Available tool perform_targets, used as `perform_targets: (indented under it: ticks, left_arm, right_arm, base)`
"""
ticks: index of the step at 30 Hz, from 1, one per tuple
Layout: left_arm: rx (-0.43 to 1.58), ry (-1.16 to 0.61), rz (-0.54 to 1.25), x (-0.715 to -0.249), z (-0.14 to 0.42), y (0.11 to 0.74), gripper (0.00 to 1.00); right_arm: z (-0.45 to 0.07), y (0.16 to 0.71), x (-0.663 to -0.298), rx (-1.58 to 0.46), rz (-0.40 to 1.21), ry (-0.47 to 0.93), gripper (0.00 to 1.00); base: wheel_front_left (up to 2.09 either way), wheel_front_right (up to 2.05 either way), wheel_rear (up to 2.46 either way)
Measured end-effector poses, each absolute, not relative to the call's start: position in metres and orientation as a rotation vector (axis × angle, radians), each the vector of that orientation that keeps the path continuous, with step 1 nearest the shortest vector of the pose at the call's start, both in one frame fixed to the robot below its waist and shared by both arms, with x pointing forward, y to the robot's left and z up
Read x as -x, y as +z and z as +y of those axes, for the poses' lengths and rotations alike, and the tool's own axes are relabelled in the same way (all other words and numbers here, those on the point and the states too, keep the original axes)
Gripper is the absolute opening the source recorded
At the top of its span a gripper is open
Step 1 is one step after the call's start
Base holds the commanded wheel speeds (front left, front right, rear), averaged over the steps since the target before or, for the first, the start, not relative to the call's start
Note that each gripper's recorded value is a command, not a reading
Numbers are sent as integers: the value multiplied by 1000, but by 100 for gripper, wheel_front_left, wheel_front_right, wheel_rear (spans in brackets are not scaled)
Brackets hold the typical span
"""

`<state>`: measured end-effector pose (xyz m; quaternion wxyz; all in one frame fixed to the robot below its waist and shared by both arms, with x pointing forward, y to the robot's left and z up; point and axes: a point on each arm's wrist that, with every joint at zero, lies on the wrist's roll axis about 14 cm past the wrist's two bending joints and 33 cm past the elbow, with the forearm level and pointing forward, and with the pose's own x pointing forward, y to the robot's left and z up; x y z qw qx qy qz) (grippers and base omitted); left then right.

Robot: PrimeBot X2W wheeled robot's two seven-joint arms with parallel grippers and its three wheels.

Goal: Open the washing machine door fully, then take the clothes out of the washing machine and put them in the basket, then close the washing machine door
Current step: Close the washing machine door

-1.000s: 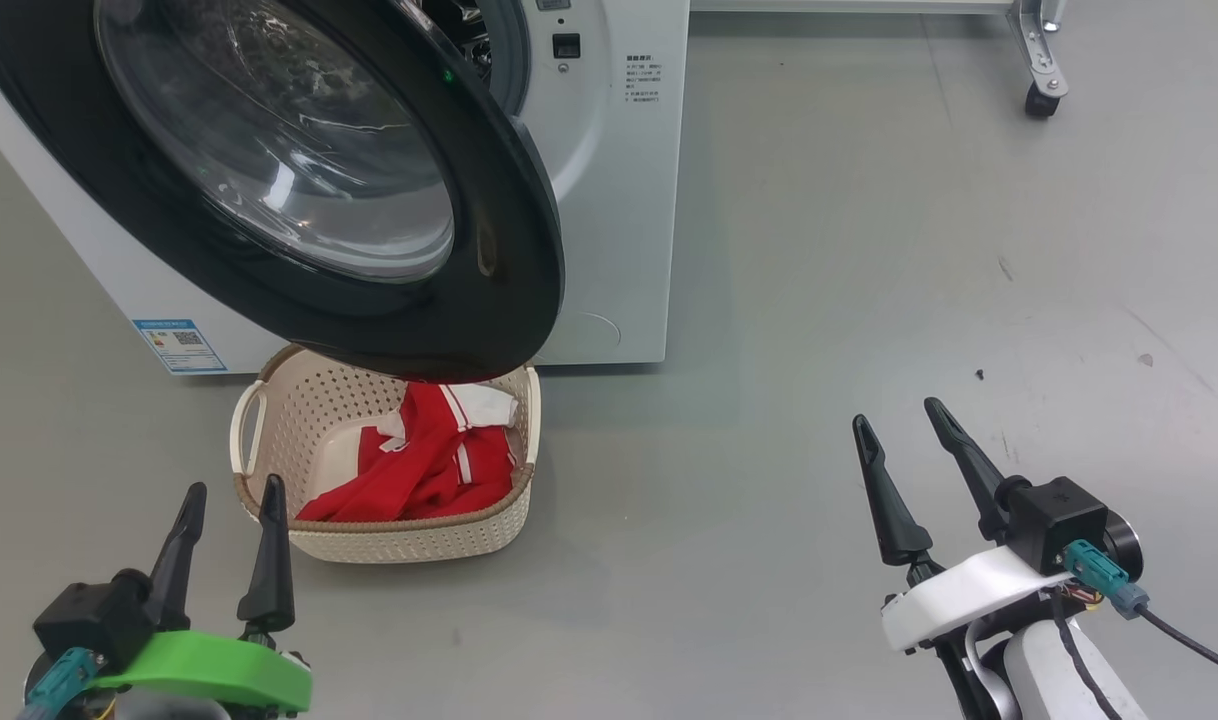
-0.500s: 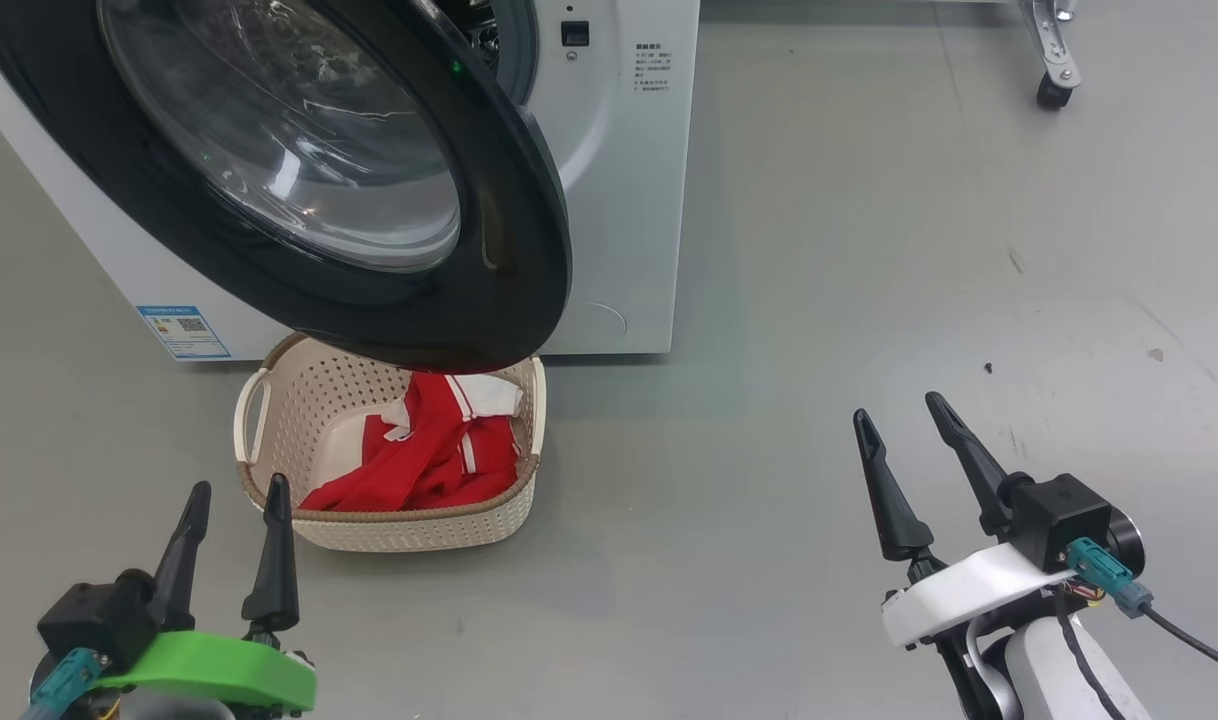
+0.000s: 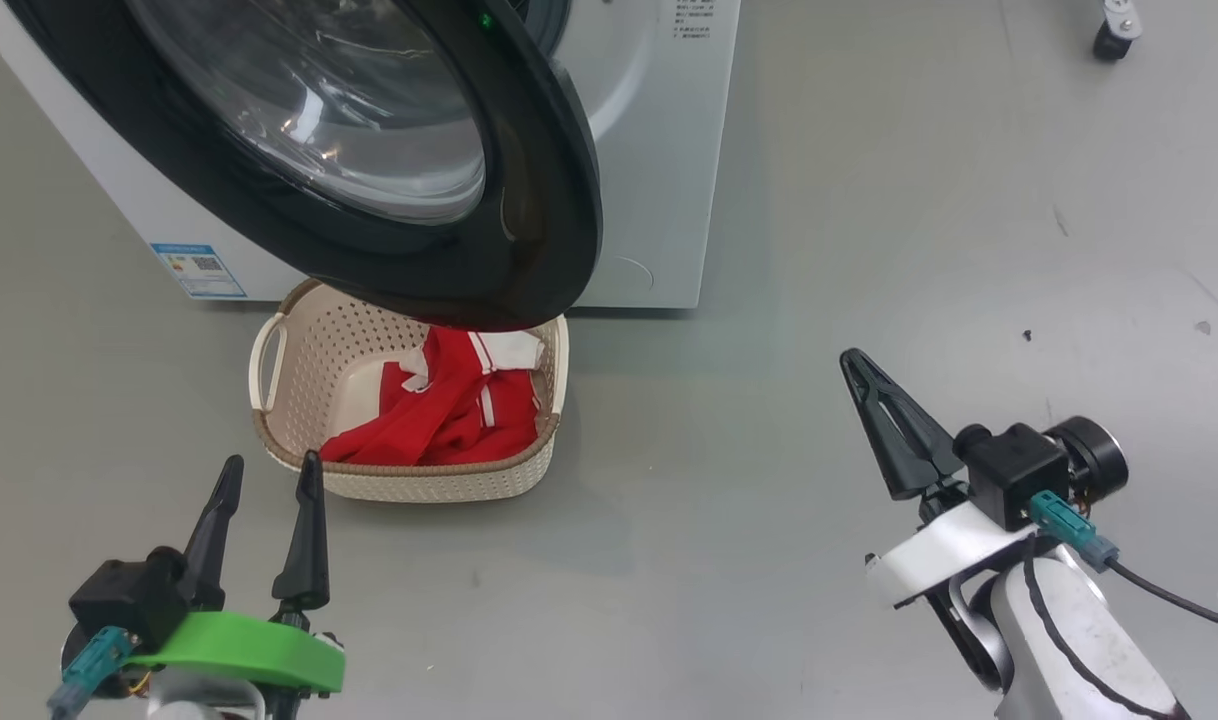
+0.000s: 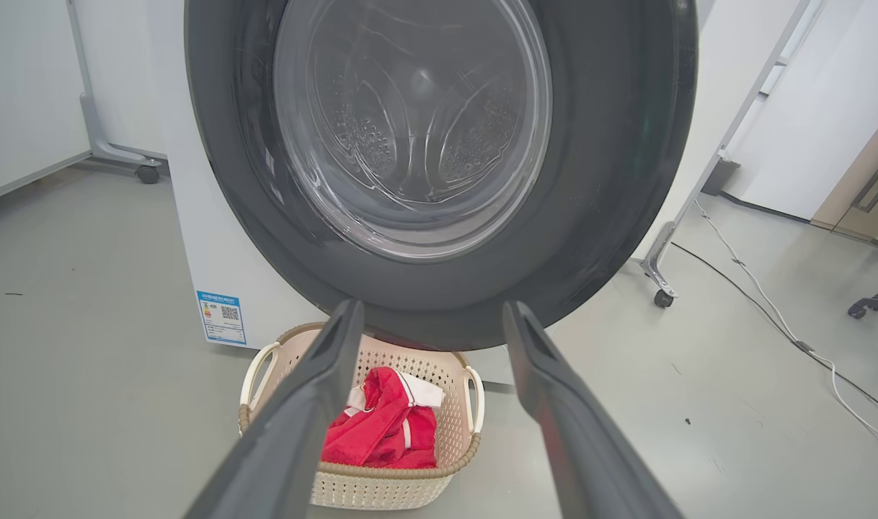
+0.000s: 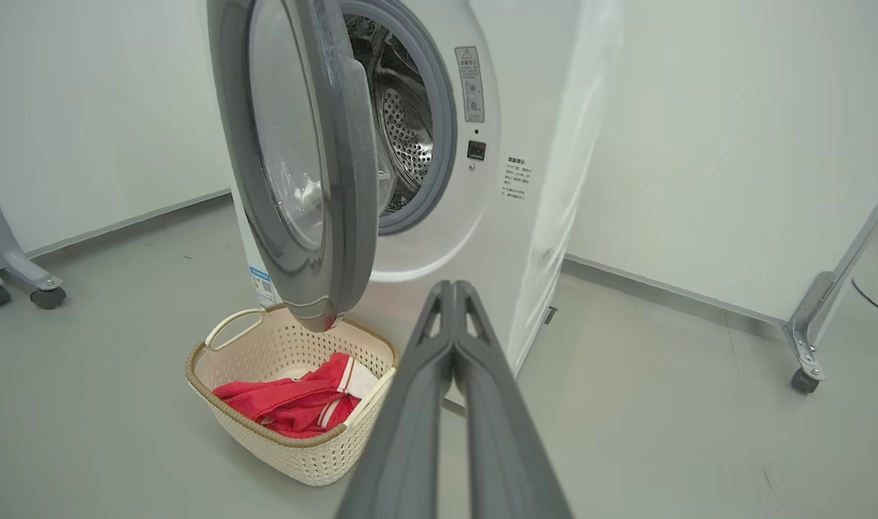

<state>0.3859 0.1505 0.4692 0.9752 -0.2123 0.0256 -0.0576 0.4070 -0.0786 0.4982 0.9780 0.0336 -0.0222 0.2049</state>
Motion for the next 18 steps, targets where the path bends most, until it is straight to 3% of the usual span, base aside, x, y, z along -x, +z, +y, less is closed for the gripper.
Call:
perform_targets:
  ticks: [18]
  left_arm:
    - [460, -62, 60, -407, 157, 458, 100]
  right_arm:
    - [30, 504, -458, 53, -99, 798, 0]
  base:
    - [0, 0, 0]
